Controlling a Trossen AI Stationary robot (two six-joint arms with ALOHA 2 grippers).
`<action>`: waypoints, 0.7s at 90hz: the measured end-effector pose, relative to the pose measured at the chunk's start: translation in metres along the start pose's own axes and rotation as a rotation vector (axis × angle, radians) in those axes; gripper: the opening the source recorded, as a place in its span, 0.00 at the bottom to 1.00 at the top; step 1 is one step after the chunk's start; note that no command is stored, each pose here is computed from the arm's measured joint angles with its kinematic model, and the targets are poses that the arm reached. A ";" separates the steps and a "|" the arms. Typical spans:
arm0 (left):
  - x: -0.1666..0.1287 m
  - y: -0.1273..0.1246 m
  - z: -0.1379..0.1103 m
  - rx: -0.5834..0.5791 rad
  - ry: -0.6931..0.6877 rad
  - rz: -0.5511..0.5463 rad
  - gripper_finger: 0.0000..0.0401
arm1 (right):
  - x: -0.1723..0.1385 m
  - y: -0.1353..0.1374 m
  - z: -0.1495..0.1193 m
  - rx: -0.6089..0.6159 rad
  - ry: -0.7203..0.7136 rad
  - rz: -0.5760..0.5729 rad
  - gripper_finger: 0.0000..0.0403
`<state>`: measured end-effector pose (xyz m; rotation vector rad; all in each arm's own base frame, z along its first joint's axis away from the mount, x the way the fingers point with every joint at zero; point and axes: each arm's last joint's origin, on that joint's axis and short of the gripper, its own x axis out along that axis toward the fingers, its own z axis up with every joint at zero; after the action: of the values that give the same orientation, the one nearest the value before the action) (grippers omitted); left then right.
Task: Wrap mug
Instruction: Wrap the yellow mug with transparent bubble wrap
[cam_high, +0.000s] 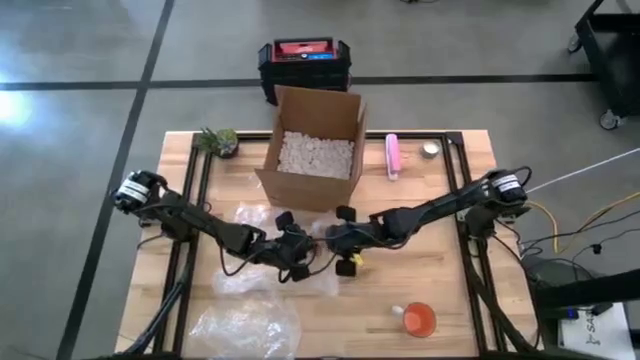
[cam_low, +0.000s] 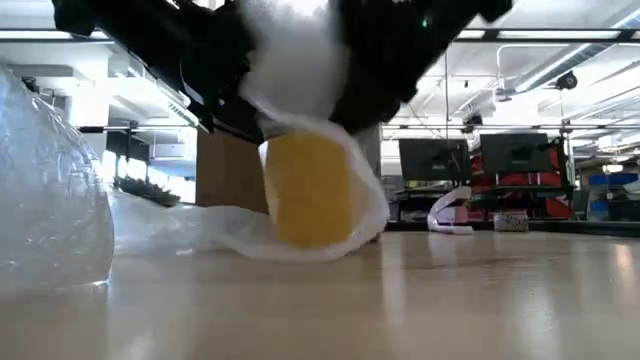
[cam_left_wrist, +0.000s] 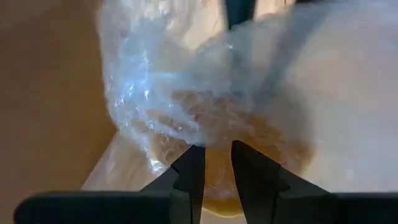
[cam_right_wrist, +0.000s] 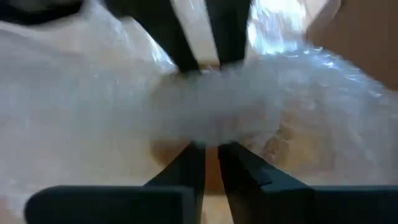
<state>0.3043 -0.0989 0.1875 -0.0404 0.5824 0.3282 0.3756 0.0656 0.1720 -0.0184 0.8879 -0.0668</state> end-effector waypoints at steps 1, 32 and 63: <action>0.000 0.000 0.000 -0.001 -0.001 -0.001 0.16 | 0.001 0.000 0.000 0.002 0.001 0.000 0.04; -0.040 0.008 0.038 -0.034 -0.045 -0.069 0.16 | 0.001 0.000 0.001 0.003 0.004 0.001 0.00; -0.027 0.019 0.038 -0.029 -0.068 -0.033 0.16 | 0.001 0.001 0.001 -0.004 0.004 0.002 0.01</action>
<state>0.2974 -0.0841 0.2353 -0.0661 0.5095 0.3051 0.3773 0.0660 0.1721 -0.0209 0.8920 -0.0636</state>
